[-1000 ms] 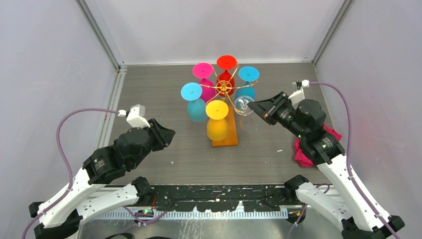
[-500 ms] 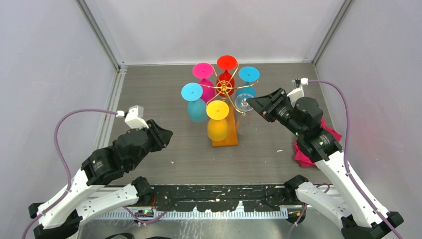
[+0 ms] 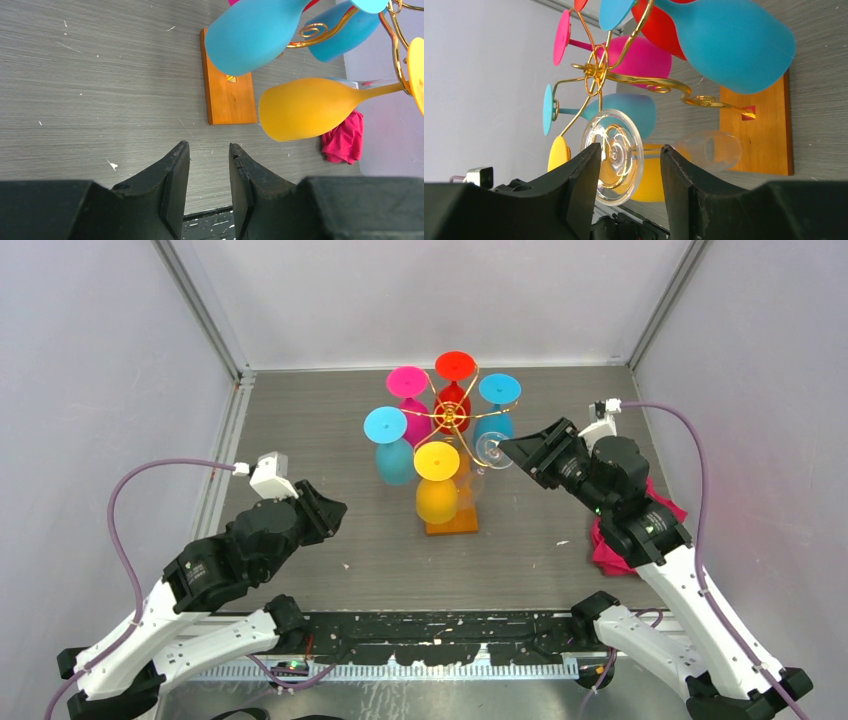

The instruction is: Place the wine glass upside down on the wine glass rack

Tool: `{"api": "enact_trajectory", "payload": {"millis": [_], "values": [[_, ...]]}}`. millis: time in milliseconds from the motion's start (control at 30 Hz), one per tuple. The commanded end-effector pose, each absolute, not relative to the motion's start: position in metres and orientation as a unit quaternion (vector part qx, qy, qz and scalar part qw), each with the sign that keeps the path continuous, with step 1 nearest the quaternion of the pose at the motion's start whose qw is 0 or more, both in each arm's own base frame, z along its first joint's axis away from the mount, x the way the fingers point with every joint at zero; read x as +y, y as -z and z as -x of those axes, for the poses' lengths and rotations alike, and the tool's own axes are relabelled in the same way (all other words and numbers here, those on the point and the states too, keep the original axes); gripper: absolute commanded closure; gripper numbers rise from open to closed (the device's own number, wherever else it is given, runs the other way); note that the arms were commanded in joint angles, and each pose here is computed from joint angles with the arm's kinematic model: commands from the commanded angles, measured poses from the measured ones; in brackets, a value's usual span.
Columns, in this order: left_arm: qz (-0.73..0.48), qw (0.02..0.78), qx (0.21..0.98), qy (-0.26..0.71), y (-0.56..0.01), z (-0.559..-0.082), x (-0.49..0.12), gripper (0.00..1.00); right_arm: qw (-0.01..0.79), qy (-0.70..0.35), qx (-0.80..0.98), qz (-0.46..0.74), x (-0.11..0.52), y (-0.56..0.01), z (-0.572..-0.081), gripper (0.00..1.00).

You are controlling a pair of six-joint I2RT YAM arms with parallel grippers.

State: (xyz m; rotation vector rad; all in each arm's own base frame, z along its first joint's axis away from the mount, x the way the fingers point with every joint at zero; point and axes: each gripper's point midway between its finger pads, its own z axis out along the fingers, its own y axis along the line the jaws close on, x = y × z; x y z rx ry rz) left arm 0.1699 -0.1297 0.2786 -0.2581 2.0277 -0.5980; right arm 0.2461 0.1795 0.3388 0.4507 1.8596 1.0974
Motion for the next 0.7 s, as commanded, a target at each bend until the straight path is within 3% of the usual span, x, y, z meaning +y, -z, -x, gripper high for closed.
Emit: {"api": "enact_trajectory", "payload": {"millis": [0, 367, 667], "values": [[0.106, 0.500, 0.824, 0.245, -0.289, -0.173, -0.127, 0.63, 0.486, -0.444, 0.732, -0.174, 0.171, -0.367, -0.243, 0.47], [0.102, 0.513, 0.823, 0.223, -0.295, -0.177, -0.121, 0.63, 0.527, -0.390, 0.732, -0.183, 0.145, -0.375, -0.241, 0.47], [0.059, 0.577, 0.805, 0.128, -0.349, -0.200, -0.105, 0.61, 0.625, -0.183, 0.733, -0.194, 0.066, -0.407, -0.245, 0.46]]}}
